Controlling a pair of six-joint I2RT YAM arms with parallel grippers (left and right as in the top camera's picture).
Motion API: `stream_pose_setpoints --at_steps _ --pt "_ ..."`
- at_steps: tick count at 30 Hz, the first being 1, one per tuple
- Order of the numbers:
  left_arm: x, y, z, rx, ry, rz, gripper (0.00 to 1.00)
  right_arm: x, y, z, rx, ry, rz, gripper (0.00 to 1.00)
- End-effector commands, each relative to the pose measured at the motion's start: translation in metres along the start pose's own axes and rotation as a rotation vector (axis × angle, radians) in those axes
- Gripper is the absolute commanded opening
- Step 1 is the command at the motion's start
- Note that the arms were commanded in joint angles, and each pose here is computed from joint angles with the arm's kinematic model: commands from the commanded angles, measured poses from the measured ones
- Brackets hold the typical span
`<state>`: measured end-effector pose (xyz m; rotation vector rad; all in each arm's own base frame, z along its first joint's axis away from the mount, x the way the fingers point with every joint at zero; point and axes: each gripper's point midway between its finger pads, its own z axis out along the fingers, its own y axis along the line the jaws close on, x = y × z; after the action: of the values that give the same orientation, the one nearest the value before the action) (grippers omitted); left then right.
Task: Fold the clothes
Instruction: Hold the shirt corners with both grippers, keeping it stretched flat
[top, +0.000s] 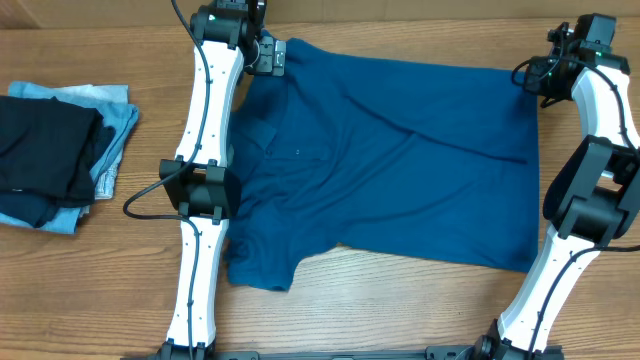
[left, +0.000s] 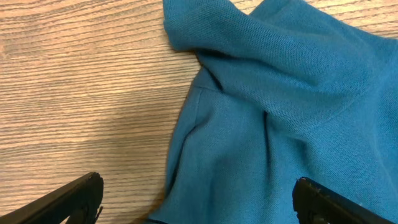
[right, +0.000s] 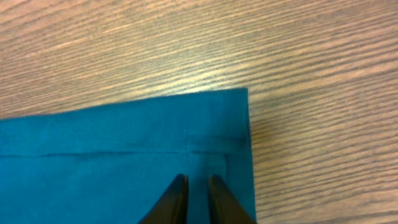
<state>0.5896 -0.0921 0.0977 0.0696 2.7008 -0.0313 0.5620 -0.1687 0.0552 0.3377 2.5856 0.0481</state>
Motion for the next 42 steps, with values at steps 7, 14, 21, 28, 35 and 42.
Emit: stream_pose_setpoints --at_steps 7,14,21,28,35,42 --pt "0.000 0.001 0.000 0.009 0.000 -0.019 1.00 0.007 -0.010 -0.004 0.073 0.044 0.004 0.25" --pt "0.000 0.001 0.000 0.009 0.000 -0.019 1.00 0.038 -0.011 0.016 0.071 0.103 0.014 0.30" --pt "0.000 0.001 0.000 0.009 0.000 -0.019 1.00 0.052 -0.011 0.028 0.061 0.117 0.015 0.29" --pt "0.000 0.001 0.000 0.010 0.000 -0.019 1.00 0.046 -0.012 0.028 0.064 0.094 0.013 0.08" --pt "0.000 0.001 0.000 0.010 0.000 -0.019 1.00 0.019 -0.010 0.010 0.066 0.049 0.031 0.25" --pt "0.000 0.001 0.000 0.009 0.000 -0.019 1.00 0.035 -0.006 0.014 0.041 0.102 0.038 0.43"
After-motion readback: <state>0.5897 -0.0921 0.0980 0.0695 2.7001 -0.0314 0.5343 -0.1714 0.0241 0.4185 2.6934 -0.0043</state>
